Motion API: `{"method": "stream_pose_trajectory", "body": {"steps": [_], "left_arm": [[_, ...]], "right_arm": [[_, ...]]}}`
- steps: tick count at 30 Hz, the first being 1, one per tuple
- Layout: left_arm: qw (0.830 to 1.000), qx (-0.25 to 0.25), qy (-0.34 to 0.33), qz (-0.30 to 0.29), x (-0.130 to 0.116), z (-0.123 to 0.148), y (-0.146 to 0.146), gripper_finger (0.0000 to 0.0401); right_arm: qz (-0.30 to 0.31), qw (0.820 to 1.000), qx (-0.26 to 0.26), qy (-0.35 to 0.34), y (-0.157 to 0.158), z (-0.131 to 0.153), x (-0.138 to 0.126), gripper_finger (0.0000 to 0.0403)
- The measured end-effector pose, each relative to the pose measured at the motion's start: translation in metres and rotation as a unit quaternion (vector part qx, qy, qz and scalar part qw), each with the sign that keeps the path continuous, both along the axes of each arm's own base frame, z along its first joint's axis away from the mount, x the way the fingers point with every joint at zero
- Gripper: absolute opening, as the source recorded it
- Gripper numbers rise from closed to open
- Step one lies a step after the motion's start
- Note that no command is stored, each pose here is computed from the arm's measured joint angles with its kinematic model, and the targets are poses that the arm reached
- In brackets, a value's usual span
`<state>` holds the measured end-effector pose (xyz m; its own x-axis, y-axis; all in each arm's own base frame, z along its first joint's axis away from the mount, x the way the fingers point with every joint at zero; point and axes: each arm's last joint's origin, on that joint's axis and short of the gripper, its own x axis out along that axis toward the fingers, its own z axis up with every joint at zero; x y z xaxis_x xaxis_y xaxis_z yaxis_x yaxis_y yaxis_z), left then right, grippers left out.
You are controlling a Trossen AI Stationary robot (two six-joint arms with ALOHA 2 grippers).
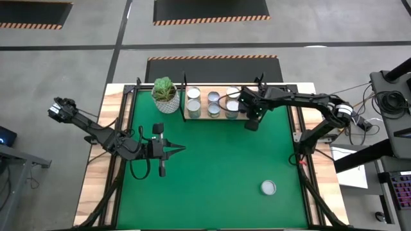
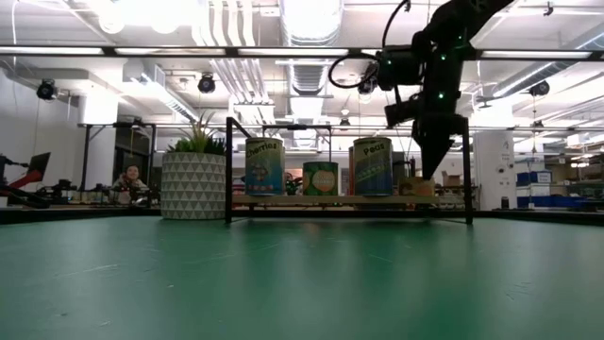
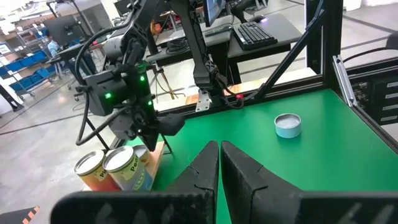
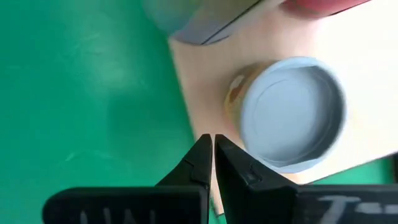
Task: Pick and place cans onto a shelf
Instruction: Put the canned mushrooms on the shelf, then put the canned salmon on the shelf
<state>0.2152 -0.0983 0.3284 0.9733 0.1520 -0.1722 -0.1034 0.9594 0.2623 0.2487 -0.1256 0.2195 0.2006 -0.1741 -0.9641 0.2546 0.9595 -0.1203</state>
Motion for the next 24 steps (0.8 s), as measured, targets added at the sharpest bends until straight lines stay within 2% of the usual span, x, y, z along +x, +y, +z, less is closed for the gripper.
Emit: {"method": "stream_pose_trajectory", "body": {"steps": [7, 12, 16, 19, 24], "left_arm": [[1.0, 0.0, 0.0, 0.0, 0.0, 0.0, 0.0, 0.0], [1.0, 0.001, 0.0, 0.0, 0.0, 0.0, 0.0, 0.0], [1.0, 0.001, 0.0, 0.0, 0.0, 0.0, 0.0, 0.0], [1.0, 0.002, 0.0, 0.0, 0.0, 0.0, 0.0, 0.0], [1.0, 0.002, 0.001, 0.0, 0.0, 0.0, 0.0, 0.0]], "right_arm": [[-0.036, 0.995, -0.097, 0.009, -0.008, 0.006, 0.003, 0.0009], [-0.033, 0.994, -0.099, 0.009, -0.01, 0.012, 0.004, 0.0009], [-0.022, 0.997, -0.068, 0.007, -0.008, 0.02, 0.004, 0.0009], [-0.035, 0.998, -0.054, 0.002, -0.004, 0.03, 0.004, 0.0009], [-0.035, 0.996, -0.056, -0.058, 0.021, 0.055, 0.007, 0.0009]]}}
